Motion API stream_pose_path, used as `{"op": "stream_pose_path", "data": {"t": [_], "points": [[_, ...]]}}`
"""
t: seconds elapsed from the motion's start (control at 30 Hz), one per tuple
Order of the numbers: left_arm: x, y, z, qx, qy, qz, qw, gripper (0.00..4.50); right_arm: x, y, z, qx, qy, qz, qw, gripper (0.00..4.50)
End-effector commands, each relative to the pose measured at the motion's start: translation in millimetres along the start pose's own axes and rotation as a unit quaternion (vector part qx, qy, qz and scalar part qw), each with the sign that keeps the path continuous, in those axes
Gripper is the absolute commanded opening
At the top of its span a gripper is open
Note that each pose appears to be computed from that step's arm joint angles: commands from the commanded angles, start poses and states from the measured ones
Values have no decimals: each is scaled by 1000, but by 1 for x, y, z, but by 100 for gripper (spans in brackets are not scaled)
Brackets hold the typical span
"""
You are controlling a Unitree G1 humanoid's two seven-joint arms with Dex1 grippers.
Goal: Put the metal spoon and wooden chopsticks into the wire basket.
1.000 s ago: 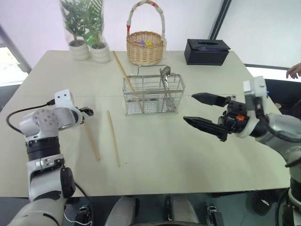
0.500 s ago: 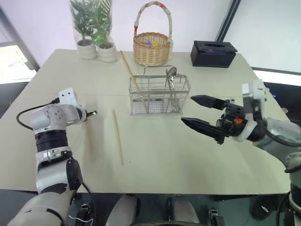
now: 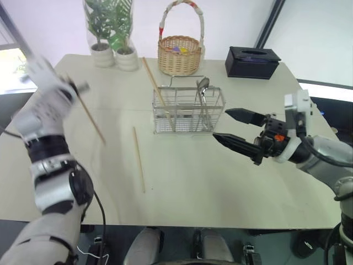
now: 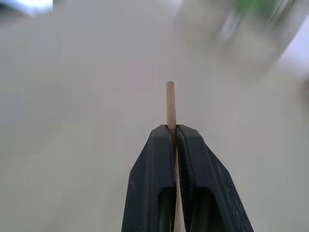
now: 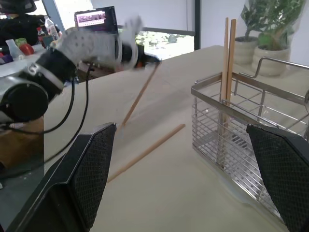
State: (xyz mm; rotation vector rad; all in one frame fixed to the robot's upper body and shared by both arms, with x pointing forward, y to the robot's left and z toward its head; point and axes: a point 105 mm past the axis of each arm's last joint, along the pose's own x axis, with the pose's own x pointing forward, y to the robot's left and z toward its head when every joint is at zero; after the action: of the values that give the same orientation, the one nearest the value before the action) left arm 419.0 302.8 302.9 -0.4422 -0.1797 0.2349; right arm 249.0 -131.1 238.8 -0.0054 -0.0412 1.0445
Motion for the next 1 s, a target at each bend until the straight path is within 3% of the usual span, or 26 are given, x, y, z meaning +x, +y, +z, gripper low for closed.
{"op": "stream_pose_path", "data": {"t": [0.03, 0.1, 0.2, 0.4, 0.57, 0.73, 0.97, 1.0], "points": [[-12, -52, 78, -87, -140, -122, 979, 5, -1, 3, 9, -12, -8, 2, 1000, 450], [-17, -78, 90, -111, -155, -176, 966, 5, -3, 4, 9, -11, -9, -2, 1000, 450], [-27, -120, 88, -119, -149, -257, 947, 5, -5, 6, 9, -10, -11, -9, 1000, 450], [-44, -176, 35, -67, -92, -359, 927, 5, -8, 4, 8, -7, -20, -40, 999, 450], [-51, -196, -10, -6, -70, -393, 917, 5, -13, 3, 3, 1, -30, -63, 998, 450], [-51, -196, -62, 49, -60, -402, 912, 5, -19, 1, 2, 9, -44, -85, 995, 450], [-54, -202, -75, 40, -66, -404, 911, 5, -25, -2, 5, 13, -53, -99, 994, 450], [-54, -202, -76, 38, -66, -403, 912, 35, -25, -3, 5, 13, -54, -101, 993, 450]]}}
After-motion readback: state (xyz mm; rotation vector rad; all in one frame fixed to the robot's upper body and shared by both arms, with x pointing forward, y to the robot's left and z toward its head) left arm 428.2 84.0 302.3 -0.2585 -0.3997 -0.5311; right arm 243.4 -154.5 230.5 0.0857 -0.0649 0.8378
